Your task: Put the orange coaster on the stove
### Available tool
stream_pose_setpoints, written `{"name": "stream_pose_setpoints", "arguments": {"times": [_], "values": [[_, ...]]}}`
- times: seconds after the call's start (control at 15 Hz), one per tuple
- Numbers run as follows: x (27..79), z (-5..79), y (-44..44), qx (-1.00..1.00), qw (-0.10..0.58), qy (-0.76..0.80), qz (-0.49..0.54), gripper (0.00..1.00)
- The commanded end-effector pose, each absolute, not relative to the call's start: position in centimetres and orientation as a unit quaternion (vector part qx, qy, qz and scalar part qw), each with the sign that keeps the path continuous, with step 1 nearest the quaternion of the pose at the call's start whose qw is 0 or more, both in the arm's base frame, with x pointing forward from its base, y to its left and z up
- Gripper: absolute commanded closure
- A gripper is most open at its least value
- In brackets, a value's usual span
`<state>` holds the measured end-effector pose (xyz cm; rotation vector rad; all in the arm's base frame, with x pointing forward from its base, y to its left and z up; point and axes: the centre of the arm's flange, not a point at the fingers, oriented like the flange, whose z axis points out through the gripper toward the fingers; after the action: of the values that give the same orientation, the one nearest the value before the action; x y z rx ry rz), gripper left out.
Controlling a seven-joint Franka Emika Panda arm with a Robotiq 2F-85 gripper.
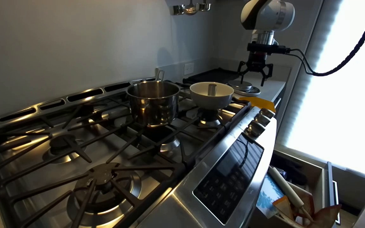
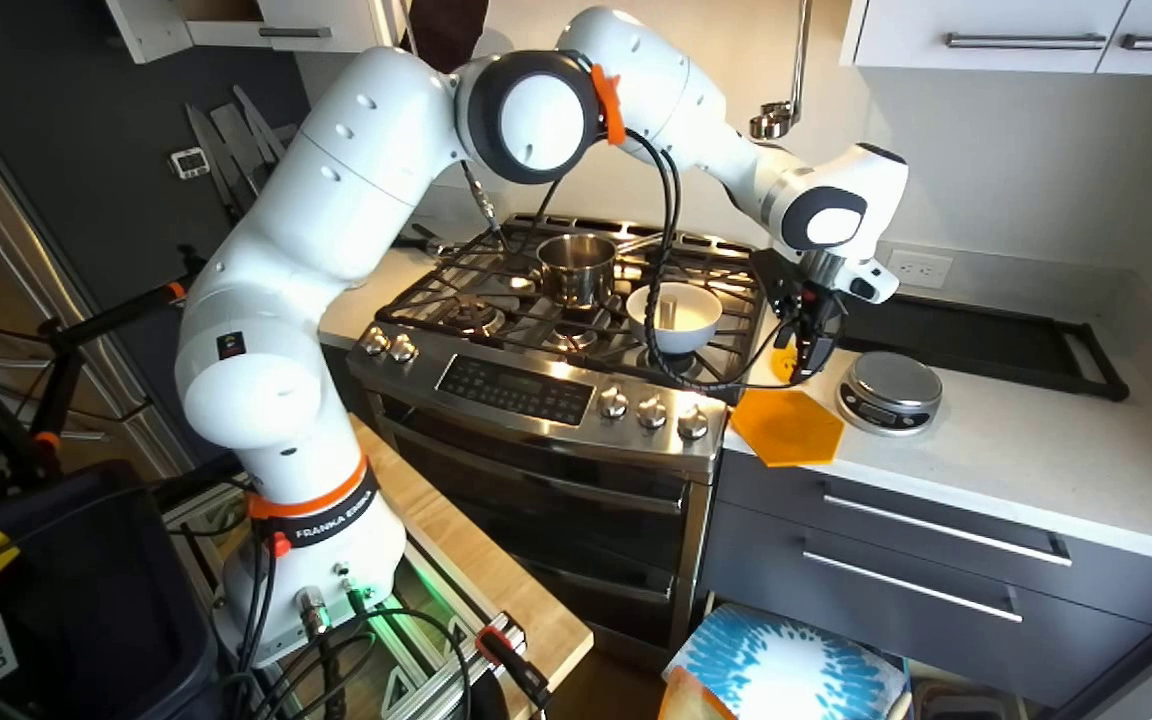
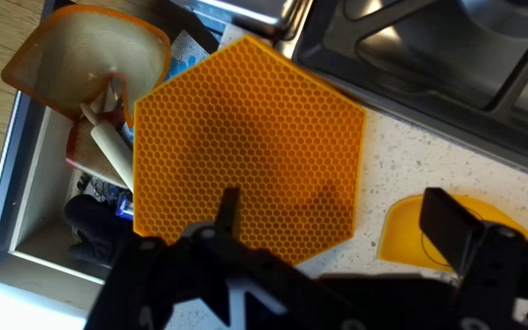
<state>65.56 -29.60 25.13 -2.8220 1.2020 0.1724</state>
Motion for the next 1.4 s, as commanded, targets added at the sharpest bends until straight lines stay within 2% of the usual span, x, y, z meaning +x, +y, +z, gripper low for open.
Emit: {"name": "stream_pose_setpoints", "arguments": {"times": [0.0, 0.4, 0.93, 1.33], "values": [[65.7, 25.0, -29.7, -0.918, 0.034, 0.391, 0.056, 0.00], [68.7, 22.4, -28.9, -0.912, 0.011, 0.391, 0.123, 0.00], [69.5, 17.9, -28.0, -0.882, -0.025, 0.423, 0.206, 0.00], [70.3, 16.0, -28.8, -0.881, -0.039, 0.437, 0.176, 0.00]]}}
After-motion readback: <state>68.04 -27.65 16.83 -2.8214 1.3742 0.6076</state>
